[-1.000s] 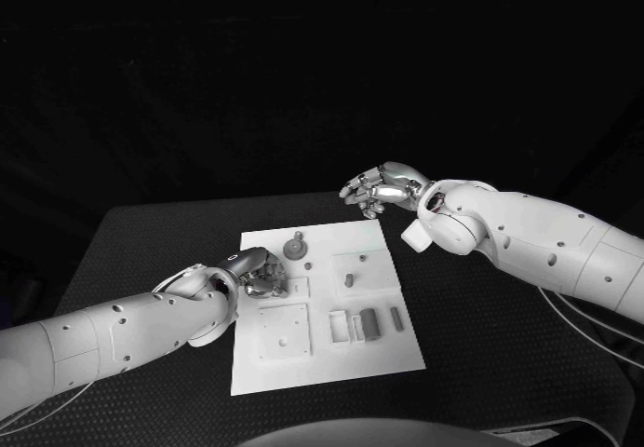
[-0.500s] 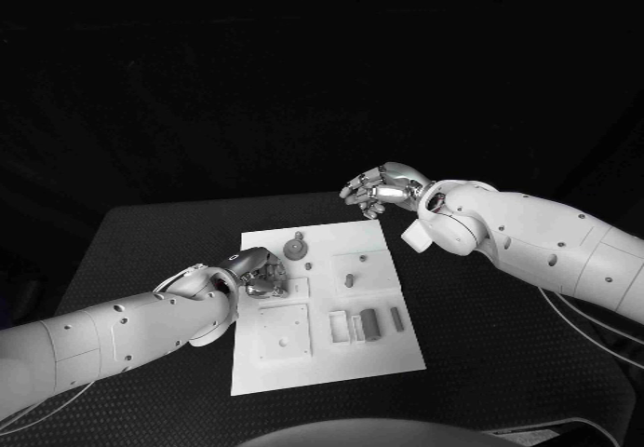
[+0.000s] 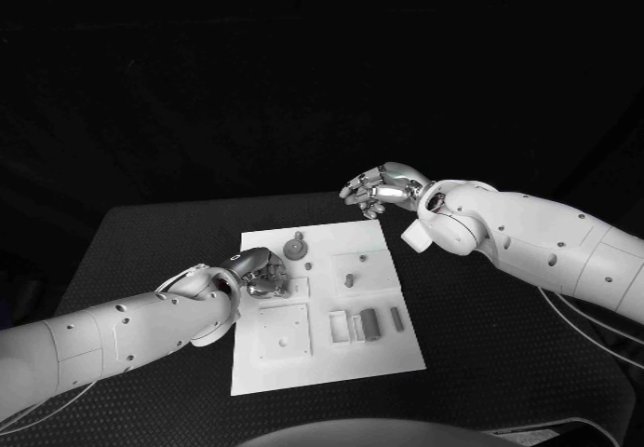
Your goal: Assemble the parts on the task board
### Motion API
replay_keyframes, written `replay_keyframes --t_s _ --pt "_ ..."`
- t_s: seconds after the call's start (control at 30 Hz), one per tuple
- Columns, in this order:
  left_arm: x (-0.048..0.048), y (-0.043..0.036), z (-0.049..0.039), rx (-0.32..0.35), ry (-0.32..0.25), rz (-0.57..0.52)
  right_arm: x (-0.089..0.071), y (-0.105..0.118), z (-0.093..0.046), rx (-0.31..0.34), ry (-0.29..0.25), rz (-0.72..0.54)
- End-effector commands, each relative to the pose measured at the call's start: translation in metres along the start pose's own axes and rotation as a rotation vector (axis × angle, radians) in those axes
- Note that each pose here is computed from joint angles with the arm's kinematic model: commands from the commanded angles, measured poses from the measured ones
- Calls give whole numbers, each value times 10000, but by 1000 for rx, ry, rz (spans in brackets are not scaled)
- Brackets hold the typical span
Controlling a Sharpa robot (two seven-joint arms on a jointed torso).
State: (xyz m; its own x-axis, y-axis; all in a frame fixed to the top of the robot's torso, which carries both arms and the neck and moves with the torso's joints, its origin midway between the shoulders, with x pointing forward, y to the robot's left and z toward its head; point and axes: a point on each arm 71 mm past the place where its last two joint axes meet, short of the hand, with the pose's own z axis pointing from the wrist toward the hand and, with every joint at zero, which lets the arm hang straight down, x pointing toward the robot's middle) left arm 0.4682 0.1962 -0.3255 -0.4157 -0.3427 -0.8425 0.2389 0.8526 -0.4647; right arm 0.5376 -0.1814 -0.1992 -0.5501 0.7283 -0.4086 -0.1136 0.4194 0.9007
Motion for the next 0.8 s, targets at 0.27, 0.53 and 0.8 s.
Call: replay_keyframes --t_s 0.27,0.53,0.8 --pt "139 62 -32 -48 80 3 7 9 1 -11 8 -5" --pt "129 77 -33 -56 72 4 7 9 2 -11 7 -5" --pt "130 66 -32 -50 70 3 9 10 3 -11 8 -4"
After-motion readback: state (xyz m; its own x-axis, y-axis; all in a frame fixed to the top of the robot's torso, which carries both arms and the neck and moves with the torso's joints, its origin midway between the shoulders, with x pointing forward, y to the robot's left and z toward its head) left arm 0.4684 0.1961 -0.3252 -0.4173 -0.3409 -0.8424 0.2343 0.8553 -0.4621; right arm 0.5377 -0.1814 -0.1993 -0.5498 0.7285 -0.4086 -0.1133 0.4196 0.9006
